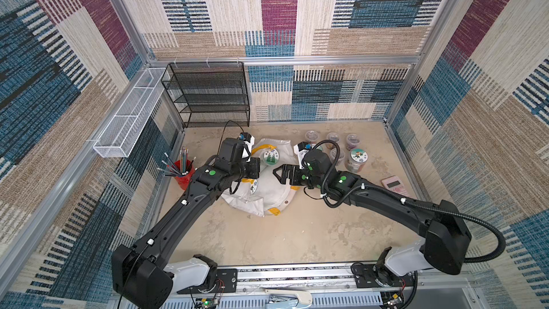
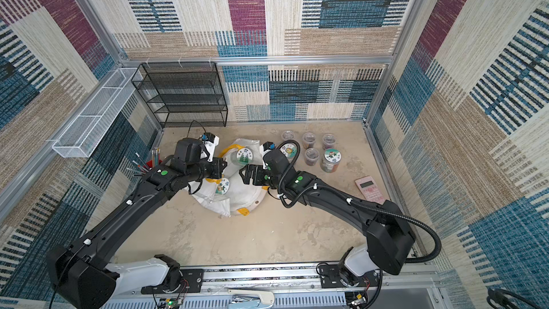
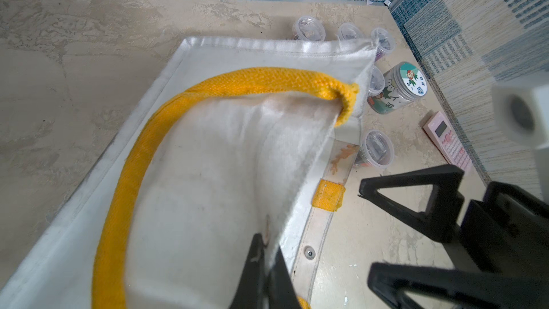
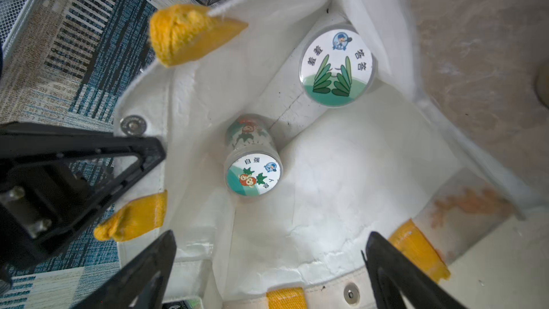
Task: Take out the seed jars from the canvas bag
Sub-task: Pick up the seed jar from the canvas bag.
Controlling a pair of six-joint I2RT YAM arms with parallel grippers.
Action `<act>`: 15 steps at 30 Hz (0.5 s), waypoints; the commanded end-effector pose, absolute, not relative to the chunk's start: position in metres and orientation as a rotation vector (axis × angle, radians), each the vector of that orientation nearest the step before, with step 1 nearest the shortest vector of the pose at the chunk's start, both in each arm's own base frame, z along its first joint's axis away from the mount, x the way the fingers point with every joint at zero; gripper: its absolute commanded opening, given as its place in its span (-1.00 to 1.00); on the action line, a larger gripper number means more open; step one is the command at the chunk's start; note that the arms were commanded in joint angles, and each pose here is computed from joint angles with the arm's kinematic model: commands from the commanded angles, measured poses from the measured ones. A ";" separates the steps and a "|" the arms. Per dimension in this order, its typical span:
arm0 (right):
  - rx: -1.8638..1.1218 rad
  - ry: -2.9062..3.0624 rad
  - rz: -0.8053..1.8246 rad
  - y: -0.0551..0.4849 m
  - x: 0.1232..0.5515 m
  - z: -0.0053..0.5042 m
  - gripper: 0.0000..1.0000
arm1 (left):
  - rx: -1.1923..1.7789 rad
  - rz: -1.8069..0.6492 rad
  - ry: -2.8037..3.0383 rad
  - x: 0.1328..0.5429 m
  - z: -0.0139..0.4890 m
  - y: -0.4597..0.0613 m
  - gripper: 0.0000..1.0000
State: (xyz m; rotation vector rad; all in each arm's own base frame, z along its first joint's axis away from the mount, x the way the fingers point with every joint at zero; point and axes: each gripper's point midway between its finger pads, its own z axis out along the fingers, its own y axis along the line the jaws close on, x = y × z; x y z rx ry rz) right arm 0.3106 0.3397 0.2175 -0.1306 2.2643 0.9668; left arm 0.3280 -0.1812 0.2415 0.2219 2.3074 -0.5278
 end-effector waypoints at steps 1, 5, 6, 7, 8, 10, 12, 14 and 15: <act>-0.121 2.204 0.966 0.351 0.328 0.227 1.00 | 0.246 -0.554 2.300 0.324 0.244 -0.184 -1.00; -0.089 2.289 0.934 0.361 0.338 0.192 0.99 | 0.247 -0.559 2.294 0.323 0.247 -0.184 -1.00; -0.089 2.306 0.943 0.364 0.338 0.183 0.99 | 0.249 -0.561 2.292 0.323 0.247 -0.185 -1.00; -0.085 2.318 0.956 0.367 0.338 0.176 0.99 | 0.250 -0.561 2.290 0.323 0.248 -0.184 -1.00; -0.077 2.320 0.962 0.369 0.340 0.170 0.99 | 0.251 -0.564 2.284 0.323 0.250 -0.185 -1.00; -0.045 2.319 0.951 0.371 0.346 0.161 0.99 | 0.252 -0.568 2.279 0.322 0.252 -0.185 -1.00; -0.007 2.308 0.916 0.371 0.357 0.153 1.00 | 0.252 -0.571 2.277 0.322 0.253 -0.185 -1.00; 0.018 2.297 0.900 0.374 0.369 0.148 1.00 | 0.249 -0.574 2.276 0.322 0.254 -0.185 -1.00; 0.033 2.297 0.895 0.375 0.374 0.146 0.99 | 0.243 -0.575 2.281 0.322 0.252 -0.185 -1.00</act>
